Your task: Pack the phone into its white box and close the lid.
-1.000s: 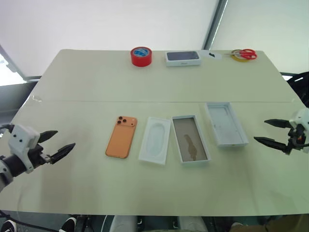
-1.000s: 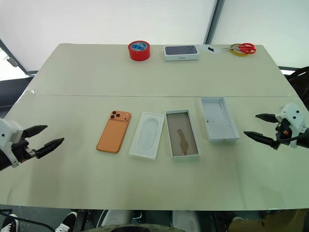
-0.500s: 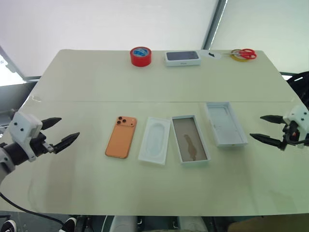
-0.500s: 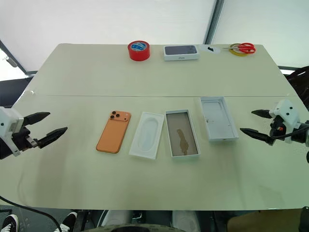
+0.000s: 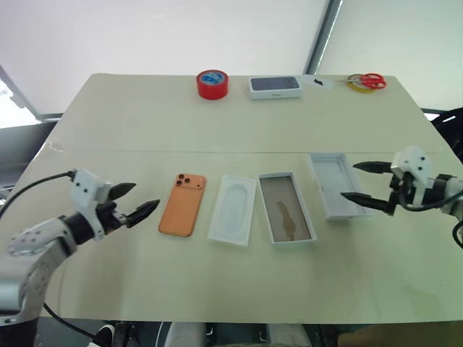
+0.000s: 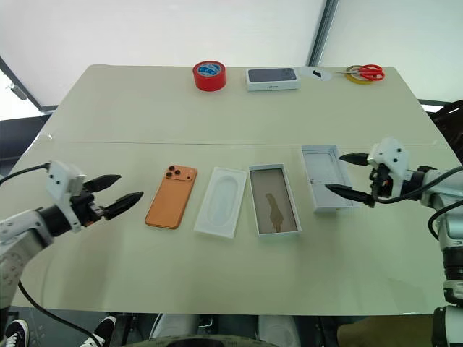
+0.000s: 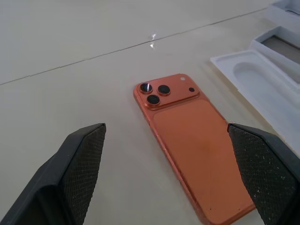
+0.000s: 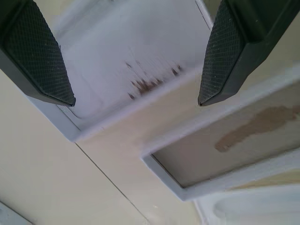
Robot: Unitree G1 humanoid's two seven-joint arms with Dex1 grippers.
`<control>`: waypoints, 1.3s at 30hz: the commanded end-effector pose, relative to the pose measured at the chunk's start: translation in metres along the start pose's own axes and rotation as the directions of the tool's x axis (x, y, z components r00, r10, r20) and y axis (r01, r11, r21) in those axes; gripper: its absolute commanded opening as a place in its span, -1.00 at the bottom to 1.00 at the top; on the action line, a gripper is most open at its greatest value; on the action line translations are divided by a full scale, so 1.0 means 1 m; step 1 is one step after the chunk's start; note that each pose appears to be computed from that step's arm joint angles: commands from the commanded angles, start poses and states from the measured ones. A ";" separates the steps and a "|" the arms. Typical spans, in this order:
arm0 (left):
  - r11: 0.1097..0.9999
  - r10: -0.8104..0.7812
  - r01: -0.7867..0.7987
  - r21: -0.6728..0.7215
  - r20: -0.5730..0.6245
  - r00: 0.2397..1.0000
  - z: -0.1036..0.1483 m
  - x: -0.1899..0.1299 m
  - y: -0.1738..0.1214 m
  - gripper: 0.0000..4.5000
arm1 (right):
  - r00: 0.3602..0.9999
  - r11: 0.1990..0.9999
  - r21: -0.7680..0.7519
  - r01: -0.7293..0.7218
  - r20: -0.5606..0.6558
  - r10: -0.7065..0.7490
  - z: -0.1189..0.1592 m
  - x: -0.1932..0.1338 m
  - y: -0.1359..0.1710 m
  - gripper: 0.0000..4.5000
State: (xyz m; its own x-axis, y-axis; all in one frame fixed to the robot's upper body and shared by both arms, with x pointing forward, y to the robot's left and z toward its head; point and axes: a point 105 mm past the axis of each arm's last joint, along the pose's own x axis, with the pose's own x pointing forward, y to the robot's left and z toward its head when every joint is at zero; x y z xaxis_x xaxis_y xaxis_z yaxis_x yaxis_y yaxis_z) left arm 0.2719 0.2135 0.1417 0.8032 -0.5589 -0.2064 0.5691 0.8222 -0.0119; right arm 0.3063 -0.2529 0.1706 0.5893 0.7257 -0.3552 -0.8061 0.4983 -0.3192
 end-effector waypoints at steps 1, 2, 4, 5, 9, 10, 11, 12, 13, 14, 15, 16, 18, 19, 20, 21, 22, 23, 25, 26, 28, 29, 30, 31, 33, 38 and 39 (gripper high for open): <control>0.995 -0.091 0.090 -0.035 -0.031 0.995 0.002 0.011 -0.028 0.93 | 0.995 0.995 -0.074 -0.062 0.067 0.067 0.028 0.019 0.017 0.94; 0.990 -0.132 0.128 -0.064 -0.055 0.990 -0.002 0.016 -0.036 0.93 | 0.992 0.992 -0.088 -0.092 0.077 0.099 0.032 0.026 0.025 0.94; 0.977 -0.183 0.167 -0.135 -0.110 0.977 -0.012 0.024 -0.046 0.93 | 0.983 0.984 -0.105 -0.141 0.101 0.152 0.040 0.042 0.039 0.94; 0.970 -0.208 0.187 -0.152 -0.133 0.969 -0.016 0.027 -0.049 0.93 | 0.978 0.980 -0.115 -0.164 0.113 0.177 0.043 0.048 0.046 0.94; 0.969 -0.239 0.229 -0.094 -0.118 0.964 -0.015 0.047 -0.059 0.93 | 0.960 0.970 -0.099 -0.221 0.154 0.235 0.052 0.066 0.064 0.94; 0.966 -0.254 0.248 -0.071 -0.110 0.961 -0.014 0.049 -0.064 0.93 | 0.961 0.970 -0.101 -0.220 0.149 0.233 0.051 0.068 0.064 0.94; 0.964 -0.253 0.241 -0.111 -0.116 0.960 -0.017 0.053 -0.065 0.93 | 0.962 0.972 -0.100 -0.214 0.149 0.227 0.051 0.068 0.062 0.94; 0.960 -0.261 0.245 -0.138 -0.117 0.958 -0.020 0.057 -0.068 0.93 | 0.963 0.973 -0.097 -0.211 0.149 0.224 0.050 0.069 0.062 0.94; 0.956 -0.267 0.248 -0.155 -0.119 0.956 -0.022 0.060 -0.070 0.93 | 0.963 0.973 -0.096 -0.210 0.150 0.223 0.050 0.069 0.061 0.94; 0.950 -0.268 0.237 -0.203 -0.141 0.953 -0.028 0.063 -0.071 0.93 | 0.964 0.973 -0.094 -0.209 0.150 0.222 0.050 0.069 0.061 0.94; 0.941 -0.286 0.250 -0.227 -0.140 0.948 -0.030 0.065 -0.075 0.93 | 0.963 0.973 -0.096 -0.211 0.148 0.224 0.049 0.070 0.062 0.94; 0.930 -0.298 0.255 -0.264 -0.140 0.944 -0.031 0.067 -0.078 0.93 | 0.963 0.972 -0.095 -0.212 0.149 0.225 0.049 0.070 0.063 0.94; 0.918 -0.302 0.246 -0.310 -0.149 0.941 -0.034 0.072 -0.080 0.93 | 0.963 0.973 -0.093 -0.213 0.151 0.225 0.049 0.071 0.063 0.94; 0.918 -0.296 0.234 -0.320 -0.162 0.941 -0.036 0.074 -0.079 0.93 | 0.963 0.973 -0.093 -0.212 0.150 0.224 0.048 0.071 0.063 0.94; 0.910 -0.302 0.235 -0.341 -0.156 0.941 -0.034 0.077 -0.080 0.93 | 0.963 0.973 -0.096 -0.211 0.147 0.224 0.048 0.071 0.063 0.94; 0.898 -0.308 0.239 -0.370 -0.137 0.942 -0.030 0.082 -0.081 0.93 | 0.964 0.973 -0.096 -0.209 0.147 0.222 0.047 0.071 0.063 0.94; 0.888 -0.312 0.243 -0.391 -0.124 0.942 -0.027 0.085 -0.081 0.93 | 0.964 0.973 -0.096 -0.208 0.147 0.220 0.047 0.072 0.063 0.94; 0.884 -0.312 0.240 -0.402 -0.124 0.942 -0.025 0.088 -0.081 0.93 | 0.965 0.974 -0.100 -0.205 0.144 0.218 0.046 0.072 0.062 0.94; 0.879 -0.337 0.250 -0.405 -0.158 0.928 -0.027 0.092 -0.087 0.93 | 0.966 0.974 -0.106 -0.199 0.147 0.213 0.047 0.073 0.062 0.94; 0.876 -0.358 0.267 -0.403 -0.169 0.919 -0.027 0.094 -0.092 0.93 | 0.967 0.974 -0.111 -0.197 0.145 0.212 0.046 0.073 0.062 0.94; 0.860 -0.384 0.280 -0.426 -0.182 0.905 -0.028 0.096 -0.098 0.93 | 0.967 0.974 -0.113 -0.195 0.144 0.210 0.046 0.073 0.063 0.94; 0.861 -0.384 0.277 -0.426 -0.187 0.904 -0.028 0.097 -0.099 0.93 | 0.967 0.975 -0.113 -0.193 0.144 0.209 0.045 0.073 0.063 0.94; 0.855 -0.377 0.270 -0.443 -0.172 0.910 -0.027 0.100 -0.098 0.93 | 0.968 0.975 -0.113 -0.190 0.146 0.206 0.045 0.074 0.063 0.94; 0.849 -0.370 0.261 -0.459 -0.165 0.914 -0.026 0.102 -0.097 0.93 | 0.968 0.976 -0.112 -0.187 0.150 0.202 0.046 0.074 0.063 0.94; 0.859 -0.347 0.233 -0.457 -0.185 0.919 -0.031 0.104 -0.093 0.93 | 0.970 0.979 -0.113 -0.172 0.152 0.188 0.045 0.073 0.060 0.94; 0.834 -0.380 0.243 -0.496 -0.196 0.904 -0.034 0.103 -0.095 0.83 | 0.973 0.981 -0.119 -0.151 0.159 0.169 0.047 0.072 0.055 0.97; 0.826 -0.391 0.252 -0.504 -0.189 0.901 -0.033 0.102 -0.097 0.70 | 0.973 0.981 -0.120 -0.151 0.159 0.169 0.047 0.072 0.055 0.97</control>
State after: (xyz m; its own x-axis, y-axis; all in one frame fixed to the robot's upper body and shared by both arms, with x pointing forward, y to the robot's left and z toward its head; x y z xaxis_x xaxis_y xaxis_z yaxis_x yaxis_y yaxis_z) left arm 0.2979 0.0793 0.0989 0.4979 -0.7992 -0.3367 0.6122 0.5989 -0.5163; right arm 0.3005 -0.1502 0.1574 0.4152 0.8621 -0.2904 -0.8910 0.3210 -0.3209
